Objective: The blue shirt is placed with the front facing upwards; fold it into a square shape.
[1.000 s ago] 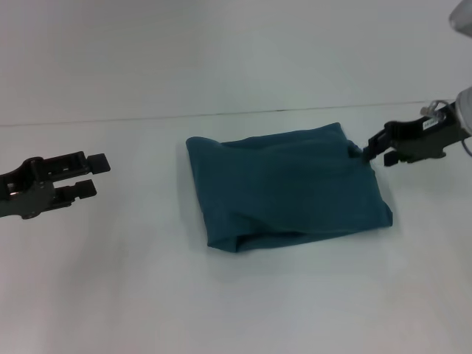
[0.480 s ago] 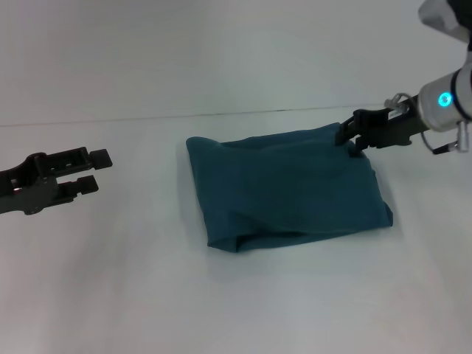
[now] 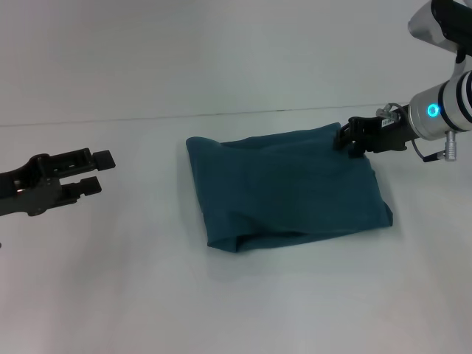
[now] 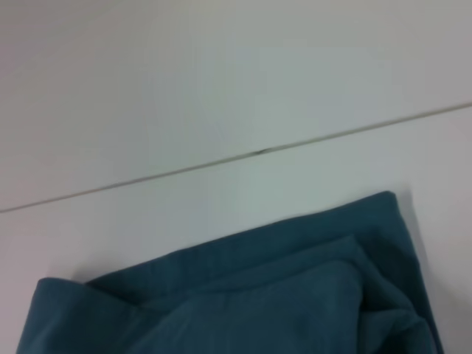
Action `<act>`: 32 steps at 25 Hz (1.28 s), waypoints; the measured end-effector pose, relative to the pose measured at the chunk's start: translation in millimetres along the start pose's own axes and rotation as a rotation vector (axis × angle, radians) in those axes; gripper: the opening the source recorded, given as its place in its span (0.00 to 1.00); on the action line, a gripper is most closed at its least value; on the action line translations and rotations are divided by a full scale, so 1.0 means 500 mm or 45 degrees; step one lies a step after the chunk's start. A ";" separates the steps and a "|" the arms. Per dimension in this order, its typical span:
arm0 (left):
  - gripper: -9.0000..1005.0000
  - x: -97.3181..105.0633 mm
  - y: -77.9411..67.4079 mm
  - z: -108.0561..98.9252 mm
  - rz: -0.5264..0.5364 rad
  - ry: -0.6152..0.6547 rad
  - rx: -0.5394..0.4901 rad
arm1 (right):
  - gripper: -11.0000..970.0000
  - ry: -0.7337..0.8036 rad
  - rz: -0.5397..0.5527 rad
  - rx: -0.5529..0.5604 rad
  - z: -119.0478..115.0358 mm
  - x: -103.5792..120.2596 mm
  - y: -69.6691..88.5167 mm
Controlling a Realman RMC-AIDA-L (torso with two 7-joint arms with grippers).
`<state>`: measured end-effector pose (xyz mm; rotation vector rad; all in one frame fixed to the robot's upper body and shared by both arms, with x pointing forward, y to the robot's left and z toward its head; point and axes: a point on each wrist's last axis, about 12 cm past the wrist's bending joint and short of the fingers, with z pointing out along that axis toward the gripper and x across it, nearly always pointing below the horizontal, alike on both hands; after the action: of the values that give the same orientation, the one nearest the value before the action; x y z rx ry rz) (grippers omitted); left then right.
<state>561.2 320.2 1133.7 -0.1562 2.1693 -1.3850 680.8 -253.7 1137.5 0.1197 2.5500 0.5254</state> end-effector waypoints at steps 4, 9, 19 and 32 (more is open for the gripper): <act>0.73 0.003 0.002 0.005 -0.008 0.006 0.007 | 0.43 -0.031 0.008 0.004 0.008 0.004 0.002; 0.73 0.003 0.002 0.006 -0.008 0.006 0.008 | 0.43 -0.020 0.012 0.005 0.021 0.013 0.008; 0.73 0.003 0.002 0.006 -0.009 0.008 0.009 | 0.35 -0.032 0.007 0.004 0.024 0.010 0.011; 0.73 0.004 0.003 0.006 -0.010 0.009 0.008 | 0.05 -0.052 0.039 -0.058 -0.002 -0.008 0.013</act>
<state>561.3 317.6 1130.8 -0.1585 2.1720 -1.3987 683.7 -248.7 1143.1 0.1522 2.4980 0.5867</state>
